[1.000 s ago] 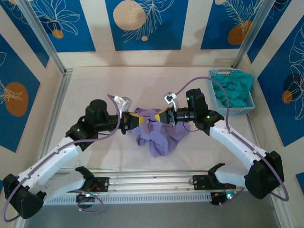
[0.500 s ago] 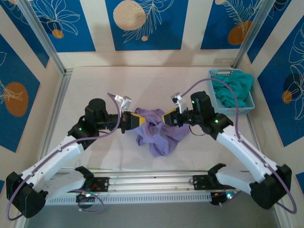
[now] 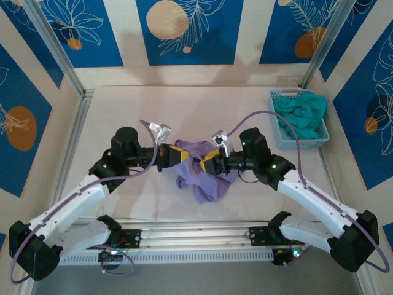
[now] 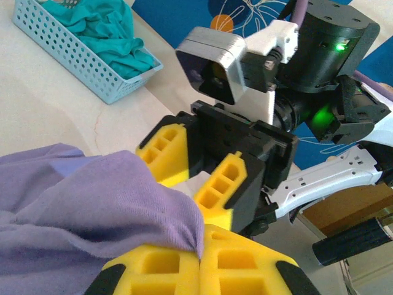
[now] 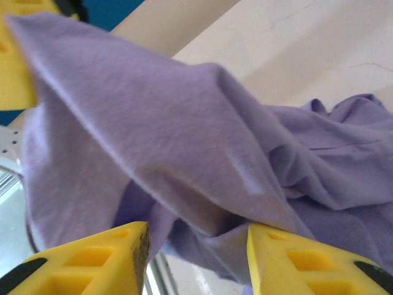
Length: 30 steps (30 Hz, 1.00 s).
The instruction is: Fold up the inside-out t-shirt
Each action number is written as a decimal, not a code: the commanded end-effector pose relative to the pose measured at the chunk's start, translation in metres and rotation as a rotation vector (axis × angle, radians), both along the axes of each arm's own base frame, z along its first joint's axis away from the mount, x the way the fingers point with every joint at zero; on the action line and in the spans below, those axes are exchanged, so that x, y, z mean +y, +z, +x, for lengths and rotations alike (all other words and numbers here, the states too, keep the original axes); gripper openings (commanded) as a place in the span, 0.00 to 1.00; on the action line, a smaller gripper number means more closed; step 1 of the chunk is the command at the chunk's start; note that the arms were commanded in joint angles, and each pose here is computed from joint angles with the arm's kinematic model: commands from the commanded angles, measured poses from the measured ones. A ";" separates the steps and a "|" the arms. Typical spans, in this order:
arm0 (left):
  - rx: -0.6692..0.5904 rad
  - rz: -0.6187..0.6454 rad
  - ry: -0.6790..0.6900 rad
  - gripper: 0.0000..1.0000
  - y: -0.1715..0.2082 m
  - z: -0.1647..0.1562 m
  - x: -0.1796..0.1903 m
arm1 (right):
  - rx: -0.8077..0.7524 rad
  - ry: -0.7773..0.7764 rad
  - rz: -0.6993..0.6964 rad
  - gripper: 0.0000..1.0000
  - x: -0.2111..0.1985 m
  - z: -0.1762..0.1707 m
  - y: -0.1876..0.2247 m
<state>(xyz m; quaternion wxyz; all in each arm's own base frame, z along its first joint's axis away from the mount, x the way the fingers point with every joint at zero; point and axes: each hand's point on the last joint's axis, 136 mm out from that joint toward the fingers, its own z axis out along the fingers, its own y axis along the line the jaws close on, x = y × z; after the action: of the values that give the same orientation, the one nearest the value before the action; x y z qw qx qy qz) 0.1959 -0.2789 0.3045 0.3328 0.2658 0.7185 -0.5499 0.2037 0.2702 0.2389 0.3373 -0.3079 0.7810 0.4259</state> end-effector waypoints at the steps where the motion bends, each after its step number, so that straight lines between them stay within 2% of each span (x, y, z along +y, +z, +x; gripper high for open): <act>1: -0.027 -0.034 -0.011 0.00 0.016 -0.001 0.002 | -0.035 -0.024 0.022 0.45 0.009 0.010 0.004; 3: -0.028 -0.033 -0.009 0.00 0.015 -0.001 0.002 | -0.043 -0.020 0.035 0.42 0.015 0.013 0.006; 5: -0.026 -0.030 -0.009 0.00 0.014 -0.001 0.002 | -0.056 -0.008 0.050 0.34 0.022 0.015 0.010; 6: -0.026 -0.030 -0.007 0.00 0.014 0.000 0.002 | -0.059 -0.002 0.052 0.29 0.024 0.016 0.011; 8: -0.026 -0.025 0.004 0.00 0.013 0.001 0.004 | -0.069 0.008 0.059 0.13 0.026 0.016 0.016; 10: -0.019 -0.010 0.036 0.00 0.009 0.007 0.008 | -0.083 0.024 0.066 0.03 0.024 0.012 0.021; 11: -0.011 0.001 0.064 0.00 0.006 0.012 0.012 | -0.085 0.037 0.077 0.00 0.022 0.008 0.024; 16: 0.075 0.067 0.269 0.00 -0.022 0.049 0.042 | -0.041 0.127 0.180 0.00 0.014 -0.012 0.041; 18: 0.095 0.157 0.357 0.05 -0.040 0.062 0.054 | -0.018 0.132 0.205 0.00 0.015 -0.013 0.042; 22: 0.103 0.286 0.432 0.22 -0.062 0.070 0.069 | 0.028 0.121 0.248 0.00 0.022 -0.006 0.044; 26: 0.073 0.374 0.495 0.47 -0.066 0.066 0.085 | 0.068 0.078 0.240 0.00 0.025 0.006 0.037; 28: 0.044 0.427 0.545 0.54 -0.065 0.062 0.097 | 0.079 0.069 0.235 0.00 0.027 0.010 0.034; 30: 0.013 0.464 0.566 0.57 -0.061 0.055 0.102 | 0.085 0.069 0.229 0.00 0.028 0.011 0.030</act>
<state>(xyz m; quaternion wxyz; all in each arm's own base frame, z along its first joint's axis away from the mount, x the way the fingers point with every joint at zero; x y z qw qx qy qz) 0.2559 -0.1953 0.2255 0.3629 0.1154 0.8680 -0.3186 0.2125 0.2966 0.2638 0.3201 -0.2816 0.7355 0.5266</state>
